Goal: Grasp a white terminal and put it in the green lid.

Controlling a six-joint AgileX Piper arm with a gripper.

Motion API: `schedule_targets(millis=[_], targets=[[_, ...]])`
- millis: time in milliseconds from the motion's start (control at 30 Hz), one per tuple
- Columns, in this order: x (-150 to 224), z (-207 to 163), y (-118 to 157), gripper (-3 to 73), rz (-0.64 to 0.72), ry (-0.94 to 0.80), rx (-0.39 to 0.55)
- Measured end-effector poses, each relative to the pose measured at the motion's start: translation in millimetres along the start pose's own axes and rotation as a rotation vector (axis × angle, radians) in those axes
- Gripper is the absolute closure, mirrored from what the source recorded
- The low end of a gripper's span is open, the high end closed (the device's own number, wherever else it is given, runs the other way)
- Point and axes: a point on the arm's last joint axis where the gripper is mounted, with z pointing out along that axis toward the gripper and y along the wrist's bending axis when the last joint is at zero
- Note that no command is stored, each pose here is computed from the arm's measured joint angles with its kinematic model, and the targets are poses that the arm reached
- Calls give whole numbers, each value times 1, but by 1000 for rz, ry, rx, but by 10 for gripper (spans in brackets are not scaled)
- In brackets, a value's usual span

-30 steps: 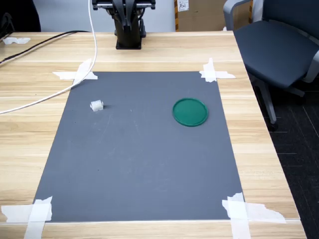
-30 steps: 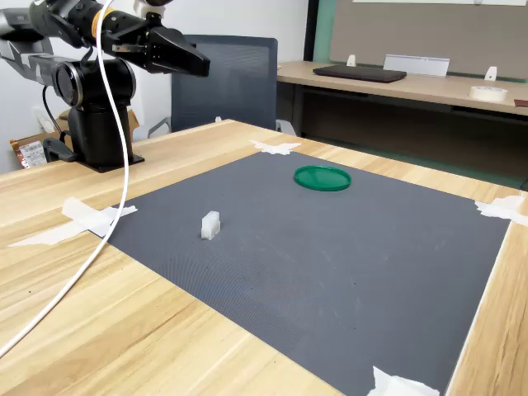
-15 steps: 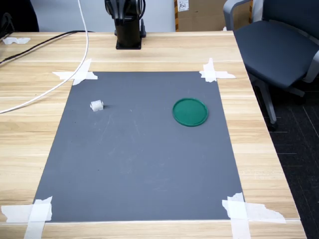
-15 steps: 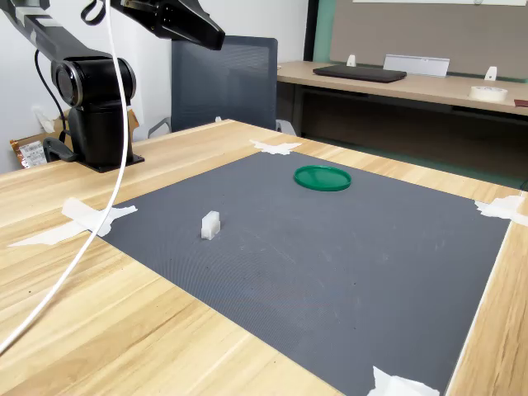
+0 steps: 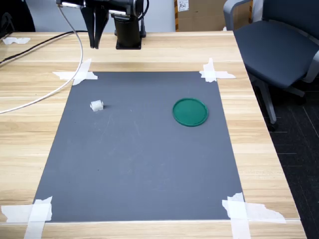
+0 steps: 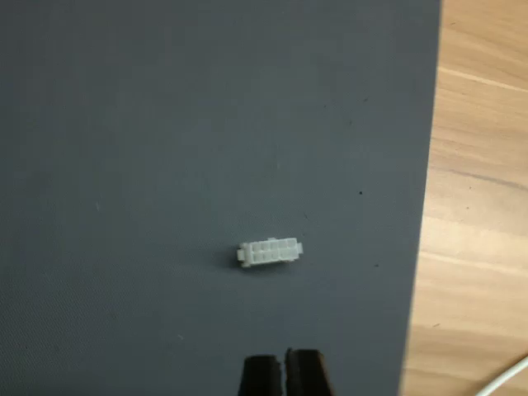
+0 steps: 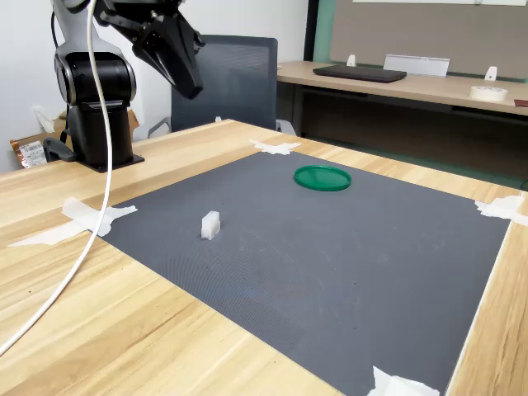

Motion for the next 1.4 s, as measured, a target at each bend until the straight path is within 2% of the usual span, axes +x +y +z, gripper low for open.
schedule_targets(millis=[167,333,467,600,767,900,1067,1300,1400], targets=[[-32,-4,-16,723,-146,36,-60],[-54,-3,-24,723,-305,102,-188],[-56,7,-27,723,-458,177,-288],[-56,21,-31,723,-588,199,-327],[-52,36,-32,719,-676,233,-376],[-46,45,-34,684,-769,293,-434],[-49,56,-40,558,-859,330,-490],[-61,79,-51,228,-878,323,-496],[-60,90,-52,127,-879,324,-500]])
